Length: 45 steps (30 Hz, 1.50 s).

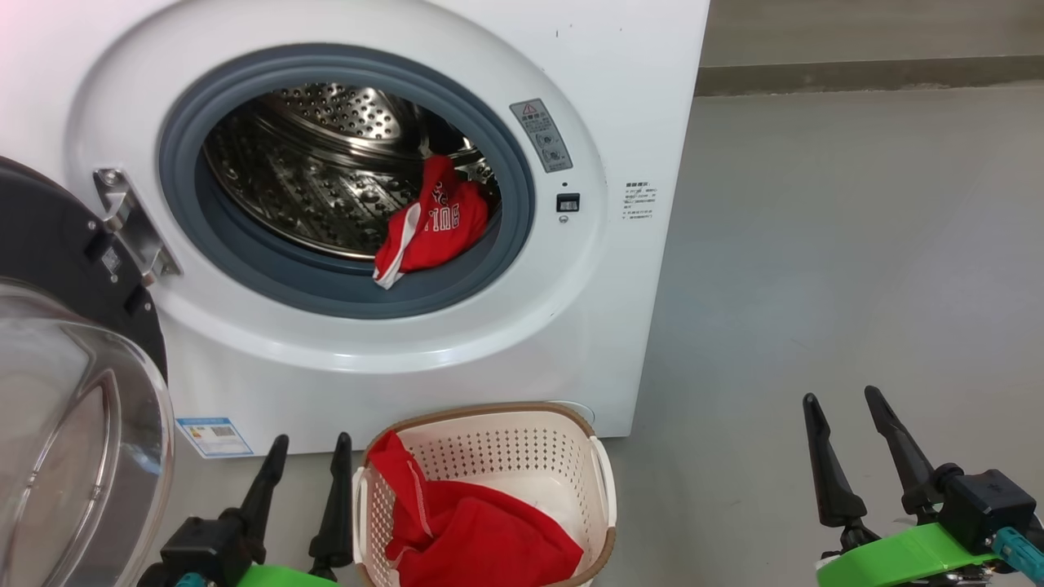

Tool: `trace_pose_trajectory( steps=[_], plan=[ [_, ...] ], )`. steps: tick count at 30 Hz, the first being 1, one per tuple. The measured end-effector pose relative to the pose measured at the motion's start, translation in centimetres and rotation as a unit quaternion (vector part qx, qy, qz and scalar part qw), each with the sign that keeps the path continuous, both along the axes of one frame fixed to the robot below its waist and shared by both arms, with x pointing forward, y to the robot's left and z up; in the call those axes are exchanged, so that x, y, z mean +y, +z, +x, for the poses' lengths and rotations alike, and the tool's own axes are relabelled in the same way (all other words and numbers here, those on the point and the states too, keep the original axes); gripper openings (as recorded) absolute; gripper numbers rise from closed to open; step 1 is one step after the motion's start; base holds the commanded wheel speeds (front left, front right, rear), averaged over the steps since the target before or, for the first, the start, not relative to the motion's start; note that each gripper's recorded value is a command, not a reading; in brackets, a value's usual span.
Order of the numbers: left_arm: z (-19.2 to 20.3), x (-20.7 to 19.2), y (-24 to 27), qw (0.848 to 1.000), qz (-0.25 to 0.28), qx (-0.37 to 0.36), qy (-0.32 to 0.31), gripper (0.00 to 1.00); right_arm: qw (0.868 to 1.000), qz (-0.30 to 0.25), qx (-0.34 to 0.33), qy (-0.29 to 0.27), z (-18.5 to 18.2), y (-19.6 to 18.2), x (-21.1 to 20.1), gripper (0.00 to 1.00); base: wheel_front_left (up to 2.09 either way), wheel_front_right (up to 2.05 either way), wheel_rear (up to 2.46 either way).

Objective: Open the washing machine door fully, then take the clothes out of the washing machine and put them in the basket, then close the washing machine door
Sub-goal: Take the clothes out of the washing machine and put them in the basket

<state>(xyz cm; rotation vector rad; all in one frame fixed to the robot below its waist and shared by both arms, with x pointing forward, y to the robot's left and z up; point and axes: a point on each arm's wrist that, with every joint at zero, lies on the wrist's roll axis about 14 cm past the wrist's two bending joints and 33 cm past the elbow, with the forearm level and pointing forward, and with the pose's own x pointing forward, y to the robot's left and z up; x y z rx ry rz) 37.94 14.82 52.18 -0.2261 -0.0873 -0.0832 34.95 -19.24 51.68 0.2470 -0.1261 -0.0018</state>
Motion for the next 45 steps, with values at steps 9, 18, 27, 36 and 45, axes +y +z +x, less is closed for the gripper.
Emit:
trace_pose_trajectory(
  steps=[9,18,27,36,45],
  plan=[
    [0.0,-0.4,-0.2,1.0,-0.003,0.003,-0.006,1.0,1.0,0.001,0.002,0.003,0.0,-0.1,0.2,1.0,0.0,0.0,0.0],
    [0.1,-0.9,-0.7,1.0,-0.02,0.012,-0.012,1.0,1.0,0.002,0.009,0.007,0.2,-0.6,0.4,1.0,0.0,0.0,0.0],
    [1.5,-1.5,-0.9,0.999,-0.022,0.015,-0.021,1.0,1.0,0.002,0.028,0.011,0.7,-1.8,0.8,1.0,0.0,0.0,0.0],
    [4.7,-2.3,-0.6,0.999,-0.027,0.009,-0.032,1.0,0.998,0.002,0.056,0.013,2.2,-3.7,0.9,1.0,0.0,0.0,0.0],
    [8.9,-1.8,-0.6,0.999,-0.032,-0.001,-0.025,1.0,0.997,0.002,0.071,0.025,4.9,-5.1,1.6,1.0,0.0,0.0,0.0]
  ],
)
